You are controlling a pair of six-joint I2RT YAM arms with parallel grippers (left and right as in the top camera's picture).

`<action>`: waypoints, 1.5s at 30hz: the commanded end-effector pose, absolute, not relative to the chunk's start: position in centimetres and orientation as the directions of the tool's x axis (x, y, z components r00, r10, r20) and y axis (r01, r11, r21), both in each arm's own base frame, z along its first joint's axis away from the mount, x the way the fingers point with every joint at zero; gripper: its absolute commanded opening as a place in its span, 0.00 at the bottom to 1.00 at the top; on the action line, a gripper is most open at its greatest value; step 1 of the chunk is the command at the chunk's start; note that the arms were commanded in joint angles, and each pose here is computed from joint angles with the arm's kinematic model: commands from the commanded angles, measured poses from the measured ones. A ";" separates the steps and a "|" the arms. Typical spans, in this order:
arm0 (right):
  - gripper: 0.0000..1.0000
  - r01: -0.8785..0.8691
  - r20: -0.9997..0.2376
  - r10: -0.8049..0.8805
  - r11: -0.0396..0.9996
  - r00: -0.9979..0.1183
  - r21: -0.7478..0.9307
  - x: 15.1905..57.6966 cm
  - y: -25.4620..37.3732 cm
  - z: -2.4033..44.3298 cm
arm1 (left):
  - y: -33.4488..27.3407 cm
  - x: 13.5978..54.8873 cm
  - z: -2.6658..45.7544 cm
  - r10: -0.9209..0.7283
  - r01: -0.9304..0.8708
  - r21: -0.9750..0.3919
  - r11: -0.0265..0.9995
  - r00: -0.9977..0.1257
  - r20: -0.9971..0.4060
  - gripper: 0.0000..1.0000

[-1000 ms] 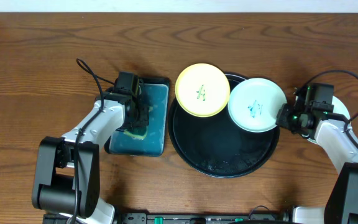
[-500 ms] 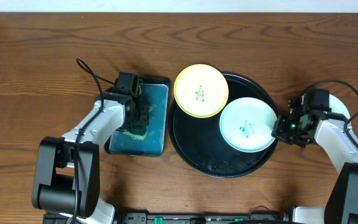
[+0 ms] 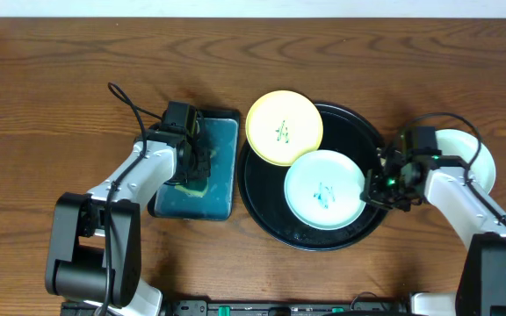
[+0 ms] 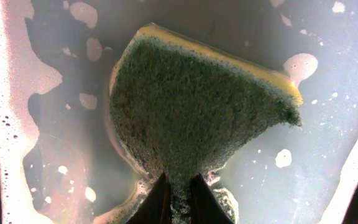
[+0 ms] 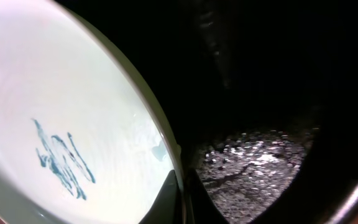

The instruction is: Clean dirty plates on tray and stack at the side

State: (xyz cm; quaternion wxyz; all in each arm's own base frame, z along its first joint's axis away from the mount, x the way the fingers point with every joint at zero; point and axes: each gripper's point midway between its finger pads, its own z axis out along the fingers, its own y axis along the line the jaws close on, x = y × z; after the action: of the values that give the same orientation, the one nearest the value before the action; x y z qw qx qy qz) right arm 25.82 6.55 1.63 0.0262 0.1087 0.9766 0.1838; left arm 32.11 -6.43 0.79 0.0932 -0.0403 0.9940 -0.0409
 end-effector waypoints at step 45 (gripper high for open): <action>0.01 0.143 0.031 0.140 0.946 -0.990 0.292 24.0 9.1 1.4 | -6.6 33.7 5.2 -0.101 -0.064 -0.125 0.990 -0.941 -0.324 0.07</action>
State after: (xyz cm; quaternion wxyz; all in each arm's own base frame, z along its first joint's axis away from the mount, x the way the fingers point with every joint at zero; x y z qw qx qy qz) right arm 23.66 8.62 1.17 -0.0091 0.0755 0.9860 0.1482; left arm 32.57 -6.51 2.32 0.1174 -0.0396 0.9912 -0.0464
